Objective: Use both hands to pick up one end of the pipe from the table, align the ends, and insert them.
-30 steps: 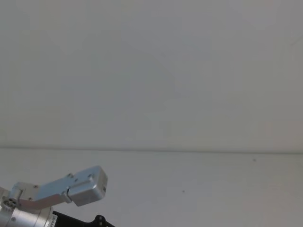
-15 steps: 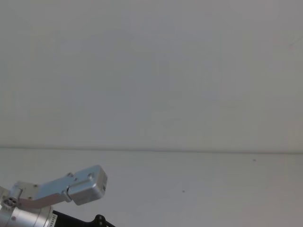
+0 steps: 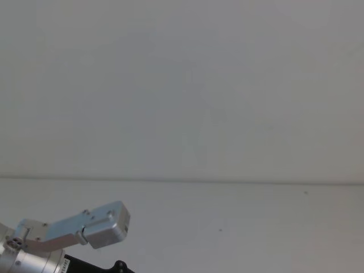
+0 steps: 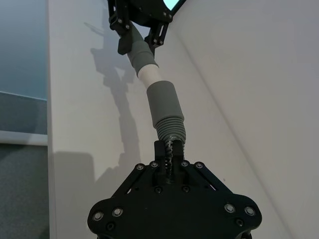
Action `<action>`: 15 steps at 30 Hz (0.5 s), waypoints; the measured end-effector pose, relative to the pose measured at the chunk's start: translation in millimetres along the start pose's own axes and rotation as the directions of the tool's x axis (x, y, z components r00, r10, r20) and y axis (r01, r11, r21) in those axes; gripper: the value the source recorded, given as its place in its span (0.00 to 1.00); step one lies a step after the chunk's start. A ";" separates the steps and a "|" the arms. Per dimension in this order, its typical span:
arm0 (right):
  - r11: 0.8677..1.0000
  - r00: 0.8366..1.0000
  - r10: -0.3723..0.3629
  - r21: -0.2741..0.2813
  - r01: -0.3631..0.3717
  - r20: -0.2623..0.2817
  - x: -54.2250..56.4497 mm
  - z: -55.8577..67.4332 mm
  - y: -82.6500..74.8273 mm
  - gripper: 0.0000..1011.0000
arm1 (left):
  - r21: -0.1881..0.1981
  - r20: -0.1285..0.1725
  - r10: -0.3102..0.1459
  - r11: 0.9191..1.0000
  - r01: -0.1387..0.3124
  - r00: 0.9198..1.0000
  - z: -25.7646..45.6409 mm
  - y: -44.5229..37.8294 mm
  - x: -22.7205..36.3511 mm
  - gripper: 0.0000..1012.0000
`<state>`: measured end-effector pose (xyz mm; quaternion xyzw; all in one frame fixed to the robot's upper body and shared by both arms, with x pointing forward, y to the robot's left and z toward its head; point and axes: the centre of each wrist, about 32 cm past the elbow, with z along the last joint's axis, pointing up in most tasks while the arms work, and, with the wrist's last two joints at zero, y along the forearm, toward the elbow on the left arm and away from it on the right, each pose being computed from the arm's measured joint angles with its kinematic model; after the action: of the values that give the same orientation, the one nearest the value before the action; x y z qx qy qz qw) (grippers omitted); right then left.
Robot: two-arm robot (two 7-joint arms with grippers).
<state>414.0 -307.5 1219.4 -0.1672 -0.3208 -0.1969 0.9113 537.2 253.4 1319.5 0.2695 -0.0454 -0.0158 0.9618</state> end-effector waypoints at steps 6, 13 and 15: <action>1.000 1.000 0.005 0.003 -0.005 0.004 0.6 0.8 0.5 0.06 | 0.002 0.001 -0.003 1.000 0.003 1.000 -0.7 -0.9 1.6 0.33; 1.000 1.000 0.014 0.007 -0.014 0.005 0.4 1.4 1.8 0.06 | 0.004 0.002 -0.005 1.000 0.005 1.000 -1.4 -1.6 2.9 0.33; 1.000 1.000 0.016 0.007 -0.016 0.005 0.2 1.4 2.2 0.06 | 0.004 0.002 -0.005 1.000 0.005 1.000 -1.6 -1.6 3.1 0.33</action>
<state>414.5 -305.1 1220.2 -0.1671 -0.3224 -0.1878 0.9126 540.4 252.7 1317.5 0.2715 -0.0456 -0.0182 0.9612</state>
